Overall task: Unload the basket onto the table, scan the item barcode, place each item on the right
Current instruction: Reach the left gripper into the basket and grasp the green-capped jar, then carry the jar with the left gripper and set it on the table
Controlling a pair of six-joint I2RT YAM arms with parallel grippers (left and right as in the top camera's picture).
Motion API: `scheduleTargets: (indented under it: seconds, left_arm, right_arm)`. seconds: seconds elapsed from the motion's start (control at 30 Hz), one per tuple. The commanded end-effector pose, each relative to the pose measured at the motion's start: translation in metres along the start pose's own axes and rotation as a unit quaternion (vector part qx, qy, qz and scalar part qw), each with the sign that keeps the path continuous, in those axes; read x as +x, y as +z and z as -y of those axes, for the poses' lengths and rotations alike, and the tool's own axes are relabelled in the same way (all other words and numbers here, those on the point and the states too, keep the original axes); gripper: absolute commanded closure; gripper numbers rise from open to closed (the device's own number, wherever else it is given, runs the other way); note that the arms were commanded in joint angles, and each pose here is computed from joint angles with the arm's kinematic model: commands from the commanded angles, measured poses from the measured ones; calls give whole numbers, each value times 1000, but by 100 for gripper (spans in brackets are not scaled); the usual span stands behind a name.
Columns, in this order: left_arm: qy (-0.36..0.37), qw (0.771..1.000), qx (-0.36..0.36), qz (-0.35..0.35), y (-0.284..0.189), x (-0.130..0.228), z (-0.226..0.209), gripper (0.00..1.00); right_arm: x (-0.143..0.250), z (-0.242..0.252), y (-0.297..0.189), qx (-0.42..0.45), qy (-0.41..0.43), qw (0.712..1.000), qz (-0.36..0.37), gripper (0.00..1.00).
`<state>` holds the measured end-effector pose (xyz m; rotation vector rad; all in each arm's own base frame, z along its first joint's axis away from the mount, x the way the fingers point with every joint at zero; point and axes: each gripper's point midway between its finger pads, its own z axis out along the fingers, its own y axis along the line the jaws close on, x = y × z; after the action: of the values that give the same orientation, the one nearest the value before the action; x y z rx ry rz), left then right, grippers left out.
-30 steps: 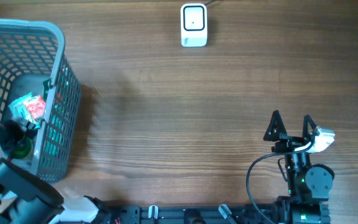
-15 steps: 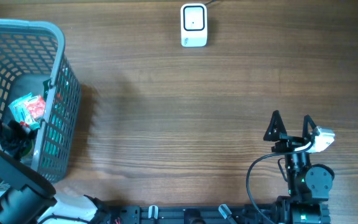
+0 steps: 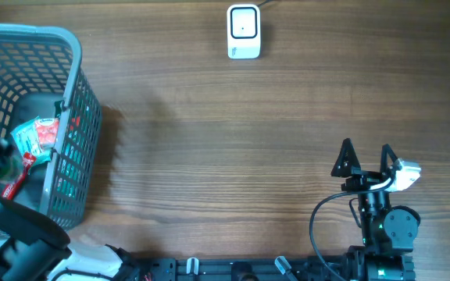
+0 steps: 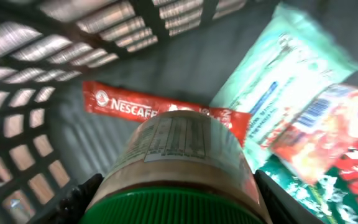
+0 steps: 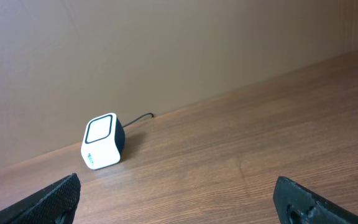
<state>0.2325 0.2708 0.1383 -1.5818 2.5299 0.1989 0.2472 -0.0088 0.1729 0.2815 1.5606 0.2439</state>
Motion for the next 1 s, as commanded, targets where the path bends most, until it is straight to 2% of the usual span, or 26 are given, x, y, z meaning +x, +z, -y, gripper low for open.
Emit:
scheduleTargets:
  seconds: [0.0, 0.13, 0.27, 0.4, 0.5, 0.6, 0.67, 0.73, 0.8, 0.87, 0.93, 0.97]
  left_arm:
    - [1, 996, 75, 53, -57, -20, 23, 48]
    - [34, 978, 181, 98, -121, -22, 67, 44]
    - [103, 936, 286, 177, -214, -7, 116, 44]
    - [157, 880, 382, 234, -306, 39, 156, 44]
    - [228, 835, 439, 240, -346, 93, 185, 43]
    - [307, 804, 470, 197, -356, 157, 212, 43]
    - [356, 795, 467, 153, -348, 197, 225, 43]
    - [391, 800, 443, 107, -331, 229, 228, 43]
    - [415, 822, 385, 63, -303, 256, 226, 43]
    - [447, 834, 319, 45, -276, 278, 227, 44]
    - [467, 832, 298, 29, -261, 300, 237, 44]
    - [485, 824, 292, 18, -252, 317, 247, 44]
  right_arm:
    - [-2, 0, 0, 0, -9, 1000, 5, 0]
    - [-2, 0, 0, 0, -9, 1000, 5, 0]
    - [-2, 0, 0, 0, -9, 1000, 5, 0]
    - [-2, 0, 0, 0, -9, 1000, 5, 0]
    - [-2, 0, 0, 0, -9, 1000, 5, 0]
    - [-2, 0, 0, 0, -9, 1000, 5, 0]
    - [-2, 0, 0, 0, -9, 1000, 5, 0]
    - [-2, 0, 0, 0, -9, 1000, 5, 0]
    - [-2, 0, 0, 0, -9, 1000, 5, 0]
    - [-2, 0, 0, 0, -9, 1000, 5, 0]
    - [-2, 0, 0, 0, -9, 1000, 5, 0]
    - [-2, 0, 0, 0, -9, 1000, 4, 0]
